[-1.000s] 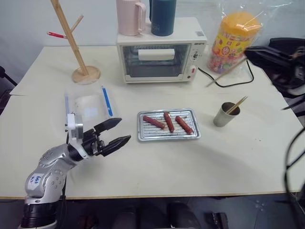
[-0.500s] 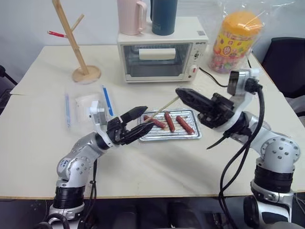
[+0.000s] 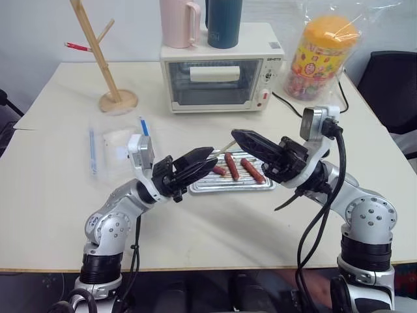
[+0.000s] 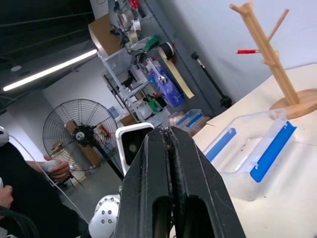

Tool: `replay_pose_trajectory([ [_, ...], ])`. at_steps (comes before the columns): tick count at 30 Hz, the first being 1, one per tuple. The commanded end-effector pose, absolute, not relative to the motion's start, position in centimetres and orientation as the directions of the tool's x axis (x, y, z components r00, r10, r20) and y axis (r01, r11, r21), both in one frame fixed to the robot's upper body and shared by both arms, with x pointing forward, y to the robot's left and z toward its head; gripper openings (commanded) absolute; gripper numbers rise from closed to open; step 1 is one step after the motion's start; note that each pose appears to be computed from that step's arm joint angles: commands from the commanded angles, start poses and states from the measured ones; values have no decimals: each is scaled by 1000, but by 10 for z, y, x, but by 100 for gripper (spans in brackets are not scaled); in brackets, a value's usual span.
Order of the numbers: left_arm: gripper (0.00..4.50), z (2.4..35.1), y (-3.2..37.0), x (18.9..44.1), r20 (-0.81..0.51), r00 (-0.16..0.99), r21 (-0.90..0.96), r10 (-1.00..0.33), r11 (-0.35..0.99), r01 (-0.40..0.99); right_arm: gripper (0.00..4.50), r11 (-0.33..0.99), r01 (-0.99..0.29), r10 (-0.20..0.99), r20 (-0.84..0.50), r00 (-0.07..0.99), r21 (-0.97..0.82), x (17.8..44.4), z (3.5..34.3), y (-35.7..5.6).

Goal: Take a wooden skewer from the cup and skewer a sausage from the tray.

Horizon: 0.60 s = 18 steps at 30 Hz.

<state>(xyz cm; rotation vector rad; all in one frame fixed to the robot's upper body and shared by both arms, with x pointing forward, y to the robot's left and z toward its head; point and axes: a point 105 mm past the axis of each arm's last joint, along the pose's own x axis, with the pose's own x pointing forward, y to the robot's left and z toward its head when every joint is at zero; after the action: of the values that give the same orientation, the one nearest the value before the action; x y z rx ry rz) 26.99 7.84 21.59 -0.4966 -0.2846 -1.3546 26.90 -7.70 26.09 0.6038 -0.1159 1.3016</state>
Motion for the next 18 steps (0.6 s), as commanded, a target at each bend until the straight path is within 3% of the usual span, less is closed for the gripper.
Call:
replay_pose_trajectory([
  [1, 106, 225, 78, 262, 501, 178, -150, -847, 118, 982, 0, 126, -943, 861, 437, 258, 309, 261, 268, -75],
  [5, 6, 227, 80, 263, 506, 191, -154, -841, 130, 979, 0, 127, -941, 855, 447, 263, 313, 261, 269, -75],
  [9, 2, 229, 84, 268, 512, 222, -163, -830, 160, 974, 0, 126, -936, 844, 460, 276, 330, 263, 270, -78],
  [12, 0, 230, 90, 273, 504, 252, -162, -826, 196, 967, 53, 143, -928, 834, 463, 301, 345, 265, 270, -84],
  [14, 0, 225, 100, 275, 452, 285, -130, -845, 254, 959, 113, 213, -921, 834, 431, 345, 325, 267, 267, -94],
  [18, 0, 199, 138, 277, 285, 394, -55, -874, 396, 917, 218, 399, -899, 874, 224, 432, 177, 264, 234, -118],
])
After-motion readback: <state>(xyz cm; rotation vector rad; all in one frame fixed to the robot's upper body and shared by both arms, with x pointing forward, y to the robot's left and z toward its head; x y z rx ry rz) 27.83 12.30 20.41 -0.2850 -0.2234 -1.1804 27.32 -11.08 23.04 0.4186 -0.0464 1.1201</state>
